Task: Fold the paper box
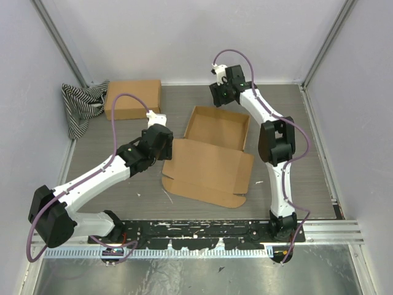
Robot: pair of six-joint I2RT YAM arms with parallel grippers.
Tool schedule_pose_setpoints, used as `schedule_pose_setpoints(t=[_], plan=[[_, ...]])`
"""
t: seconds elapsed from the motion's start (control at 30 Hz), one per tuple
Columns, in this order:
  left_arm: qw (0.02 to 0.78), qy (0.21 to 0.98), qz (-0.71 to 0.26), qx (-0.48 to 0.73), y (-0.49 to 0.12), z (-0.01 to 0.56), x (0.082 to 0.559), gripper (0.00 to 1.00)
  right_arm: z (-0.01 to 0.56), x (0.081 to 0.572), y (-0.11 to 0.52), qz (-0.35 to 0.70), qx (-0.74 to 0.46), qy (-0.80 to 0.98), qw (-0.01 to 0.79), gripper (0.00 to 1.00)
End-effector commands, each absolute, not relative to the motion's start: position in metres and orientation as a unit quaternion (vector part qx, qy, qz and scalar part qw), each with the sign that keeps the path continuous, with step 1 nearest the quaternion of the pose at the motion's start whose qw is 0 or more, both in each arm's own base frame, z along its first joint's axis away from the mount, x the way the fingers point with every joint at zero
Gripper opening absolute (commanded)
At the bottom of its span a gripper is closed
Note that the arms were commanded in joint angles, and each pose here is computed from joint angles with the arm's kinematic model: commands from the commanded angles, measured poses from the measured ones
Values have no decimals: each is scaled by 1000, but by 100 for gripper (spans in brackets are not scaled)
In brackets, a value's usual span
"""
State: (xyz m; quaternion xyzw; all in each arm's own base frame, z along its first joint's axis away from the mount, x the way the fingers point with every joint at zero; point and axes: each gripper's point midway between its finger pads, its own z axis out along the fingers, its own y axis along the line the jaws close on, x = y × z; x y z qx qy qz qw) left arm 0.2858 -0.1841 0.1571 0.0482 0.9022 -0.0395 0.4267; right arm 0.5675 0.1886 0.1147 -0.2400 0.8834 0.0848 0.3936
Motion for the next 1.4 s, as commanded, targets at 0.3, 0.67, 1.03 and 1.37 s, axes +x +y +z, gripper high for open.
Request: schedule_pose_setpoints(t=[0.3, 0.67, 1.03, 1.37], plan=[[429, 902, -33, 36, -174, 157, 282, 66, 109, 550, 220, 140, -337, 856, 366, 61], [433, 901, -25, 33, -168, 155, 280, 66, 86, 560, 223, 136, -312, 871, 355, 61], [440, 897, -33, 34, -168, 158, 278, 66, 83, 565, 92, -63, -89, 931, 349, 15], [442, 892, -77, 58, -190, 163, 283, 66, 72, 425, -51, -74, 168, 948, 261, 19]])
